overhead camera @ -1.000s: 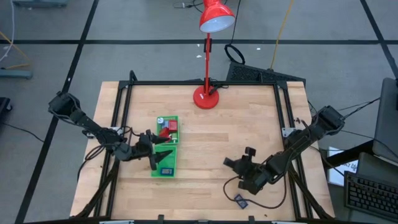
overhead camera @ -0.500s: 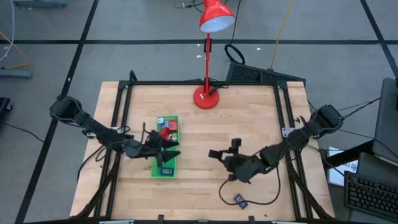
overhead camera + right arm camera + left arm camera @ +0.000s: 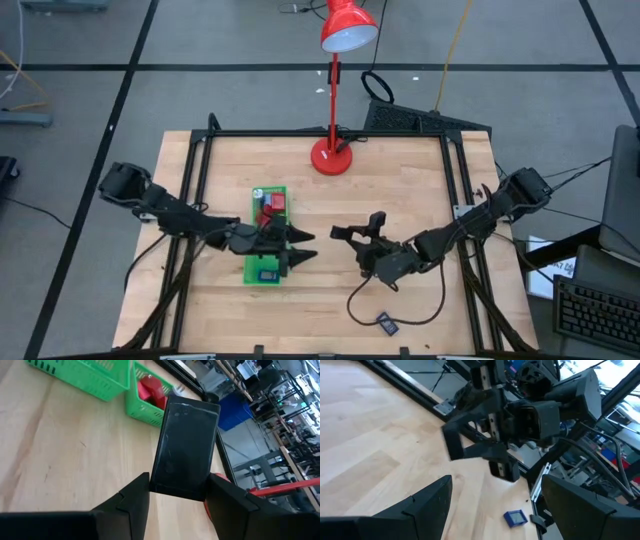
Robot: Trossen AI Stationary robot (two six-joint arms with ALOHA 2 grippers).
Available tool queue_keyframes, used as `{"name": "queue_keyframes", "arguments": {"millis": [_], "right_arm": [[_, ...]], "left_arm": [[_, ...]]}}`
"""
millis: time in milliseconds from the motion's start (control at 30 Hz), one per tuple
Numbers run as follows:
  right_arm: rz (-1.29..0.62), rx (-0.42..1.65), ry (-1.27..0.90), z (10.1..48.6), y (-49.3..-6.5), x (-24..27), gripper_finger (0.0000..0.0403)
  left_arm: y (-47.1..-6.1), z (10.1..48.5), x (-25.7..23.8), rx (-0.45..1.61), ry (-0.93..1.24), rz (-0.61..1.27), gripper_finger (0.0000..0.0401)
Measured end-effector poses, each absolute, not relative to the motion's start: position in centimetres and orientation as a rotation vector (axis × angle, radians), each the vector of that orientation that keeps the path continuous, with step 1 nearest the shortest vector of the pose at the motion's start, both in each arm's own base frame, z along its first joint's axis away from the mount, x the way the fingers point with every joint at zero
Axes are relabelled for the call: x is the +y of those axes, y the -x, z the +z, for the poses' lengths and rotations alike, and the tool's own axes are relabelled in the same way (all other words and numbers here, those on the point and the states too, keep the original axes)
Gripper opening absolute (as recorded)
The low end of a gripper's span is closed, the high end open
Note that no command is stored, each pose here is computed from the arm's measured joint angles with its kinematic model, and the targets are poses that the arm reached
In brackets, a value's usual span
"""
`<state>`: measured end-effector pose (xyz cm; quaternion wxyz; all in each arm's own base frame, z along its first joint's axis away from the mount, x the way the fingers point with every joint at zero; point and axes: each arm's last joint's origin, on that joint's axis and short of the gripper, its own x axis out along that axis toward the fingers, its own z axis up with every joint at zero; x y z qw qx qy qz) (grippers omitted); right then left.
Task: Pick & Place Office items
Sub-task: Put the black digital timer into the bottom green bin
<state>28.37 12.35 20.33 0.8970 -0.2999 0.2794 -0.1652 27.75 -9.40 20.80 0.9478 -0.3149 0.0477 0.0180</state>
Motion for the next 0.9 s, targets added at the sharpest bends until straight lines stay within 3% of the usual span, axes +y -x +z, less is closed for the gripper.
{"name": "queue_keyframes", "arguments": {"millis": [433,900], "right_arm": [[-0.335,0.551,0.621,20.6,-28.5,12.5,0.0160],[-0.334,0.538,0.612,20.7,-28.6,12.6,0.0160]], "left_arm": [[-32.9,20.1,-8.0,0.089,0.623,0.133,0.0310],[-34.1,19.3,-7.4,0.098,0.642,0.167,0.0307]]}}
